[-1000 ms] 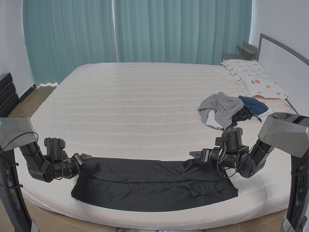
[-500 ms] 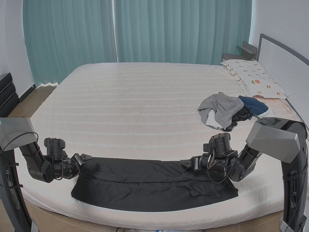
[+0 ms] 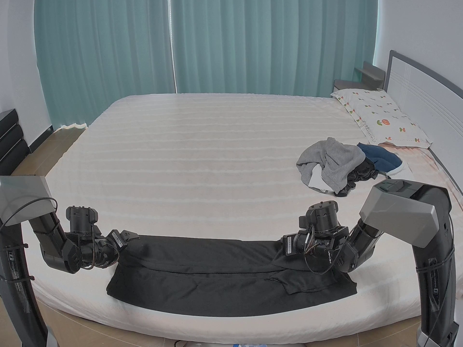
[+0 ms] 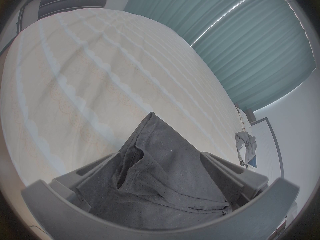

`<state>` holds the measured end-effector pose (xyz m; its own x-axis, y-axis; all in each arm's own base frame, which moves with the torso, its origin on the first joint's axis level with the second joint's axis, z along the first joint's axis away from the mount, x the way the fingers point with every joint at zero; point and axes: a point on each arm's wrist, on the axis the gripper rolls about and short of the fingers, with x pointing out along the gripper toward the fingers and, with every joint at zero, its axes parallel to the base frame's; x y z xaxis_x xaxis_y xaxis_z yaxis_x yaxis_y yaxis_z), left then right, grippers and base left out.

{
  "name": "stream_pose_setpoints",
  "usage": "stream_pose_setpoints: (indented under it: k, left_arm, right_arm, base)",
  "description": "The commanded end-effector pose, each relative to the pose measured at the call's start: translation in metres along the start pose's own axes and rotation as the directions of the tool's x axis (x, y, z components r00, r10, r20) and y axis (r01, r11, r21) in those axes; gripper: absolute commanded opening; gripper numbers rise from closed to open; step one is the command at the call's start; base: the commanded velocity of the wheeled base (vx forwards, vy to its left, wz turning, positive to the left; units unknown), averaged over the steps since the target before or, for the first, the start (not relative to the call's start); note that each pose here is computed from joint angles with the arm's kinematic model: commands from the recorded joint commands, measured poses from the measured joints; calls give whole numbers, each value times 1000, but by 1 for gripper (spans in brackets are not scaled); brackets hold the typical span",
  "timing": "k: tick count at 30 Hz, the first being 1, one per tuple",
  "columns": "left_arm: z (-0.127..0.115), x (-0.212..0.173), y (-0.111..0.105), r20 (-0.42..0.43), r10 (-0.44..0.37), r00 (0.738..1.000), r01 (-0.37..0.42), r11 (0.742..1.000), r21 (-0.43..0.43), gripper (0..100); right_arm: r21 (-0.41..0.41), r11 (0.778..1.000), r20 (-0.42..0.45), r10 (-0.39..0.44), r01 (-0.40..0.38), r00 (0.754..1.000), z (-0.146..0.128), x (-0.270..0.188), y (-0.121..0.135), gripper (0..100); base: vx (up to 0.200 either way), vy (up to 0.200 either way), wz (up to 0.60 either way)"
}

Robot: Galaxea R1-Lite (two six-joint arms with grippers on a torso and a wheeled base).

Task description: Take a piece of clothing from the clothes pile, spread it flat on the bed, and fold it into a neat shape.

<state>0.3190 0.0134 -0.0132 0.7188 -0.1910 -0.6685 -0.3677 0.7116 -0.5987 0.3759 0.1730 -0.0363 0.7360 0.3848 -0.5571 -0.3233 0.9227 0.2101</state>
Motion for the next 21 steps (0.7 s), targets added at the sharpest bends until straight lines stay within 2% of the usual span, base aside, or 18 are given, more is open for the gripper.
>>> stream_pose_setpoints:
  k: [1,7,14,20,21]
  left_arm:
    - [0,0,0,-1,1,1000,-1,1000,-1,100]
    - [0,0,0,0,2,1000,-2,1000,-1,100]
    - [0,0,0,0,2,1000,-2,1000,-1,100]
    - [0,0,0,0,2,1000,-2,1000,-1,100]
    - [0,0,0,0,2,1000,-2,1000,1,100]
  right_arm:
    - [0,1000,2,2,-2,1000,0,1,0,0]
    - [0,1000,50,11,-11,999,11,4,3,0]
    - [-16,999,47,34,-34,998,8,6,15,0]
    - [-21,1000,53,16,-15,998,8,10,16,0]
    - [-20,1000,52,14,-13,999,7,10,16,100]
  base:
    - [0,0,0]
    - [0,0,0]
    - [0,0,0]
    - [0,0,0]
    - [0,0,0]
